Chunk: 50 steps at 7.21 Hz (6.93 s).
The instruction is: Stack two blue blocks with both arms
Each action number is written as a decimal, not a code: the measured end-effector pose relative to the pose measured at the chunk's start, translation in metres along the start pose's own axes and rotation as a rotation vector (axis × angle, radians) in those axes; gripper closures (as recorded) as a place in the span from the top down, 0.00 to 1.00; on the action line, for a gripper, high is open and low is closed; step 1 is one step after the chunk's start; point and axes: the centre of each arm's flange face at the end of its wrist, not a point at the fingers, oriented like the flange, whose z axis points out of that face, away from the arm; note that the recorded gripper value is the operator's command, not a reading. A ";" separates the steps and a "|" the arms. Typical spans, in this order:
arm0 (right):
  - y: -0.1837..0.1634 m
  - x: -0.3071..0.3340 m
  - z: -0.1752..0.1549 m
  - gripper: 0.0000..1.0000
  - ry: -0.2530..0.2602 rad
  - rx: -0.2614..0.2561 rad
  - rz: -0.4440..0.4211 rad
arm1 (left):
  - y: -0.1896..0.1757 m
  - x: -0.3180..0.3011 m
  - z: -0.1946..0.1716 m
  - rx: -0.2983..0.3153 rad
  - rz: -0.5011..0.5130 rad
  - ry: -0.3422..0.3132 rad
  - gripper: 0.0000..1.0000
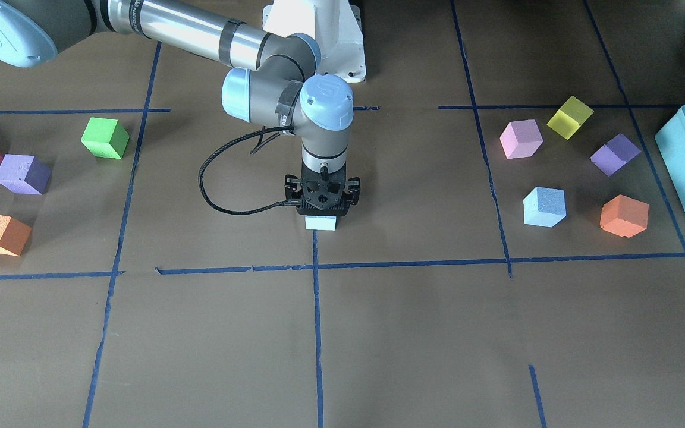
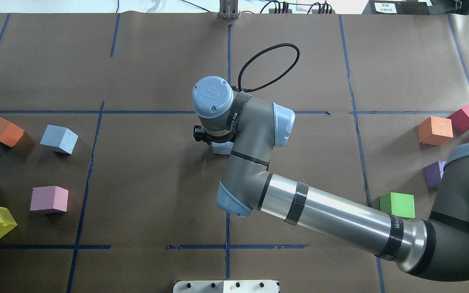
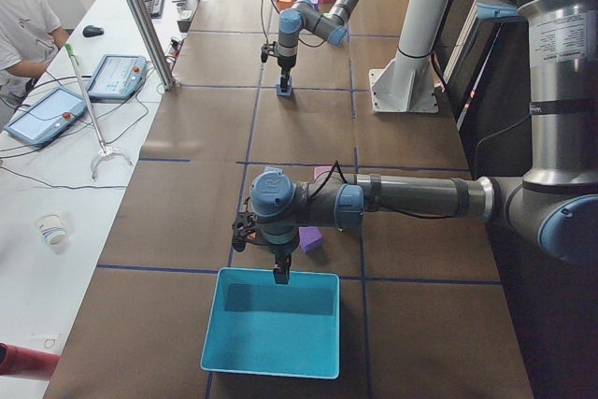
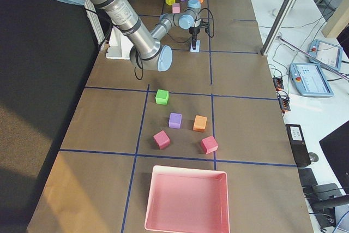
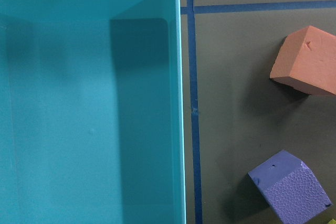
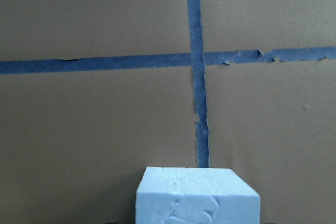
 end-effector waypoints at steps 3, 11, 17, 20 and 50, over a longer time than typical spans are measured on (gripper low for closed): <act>-0.055 0.037 -0.082 1.00 -0.011 -0.040 -0.034 | -0.002 0.011 -0.012 0.020 0.021 -0.008 1.00; -0.123 0.679 -0.184 1.00 -0.002 -0.132 -0.485 | -0.093 0.169 -0.059 0.149 0.136 0.075 1.00; -0.018 0.799 -0.161 1.00 -0.004 -0.094 -0.349 | -0.083 0.328 0.093 0.121 0.156 0.075 1.00; -0.017 0.800 -0.161 1.00 -0.004 -0.094 -0.350 | -0.083 0.337 0.133 0.104 0.181 0.051 1.00; -0.015 0.801 -0.159 1.00 -0.010 -0.098 -0.338 | -0.128 0.728 0.021 0.139 0.027 0.045 1.00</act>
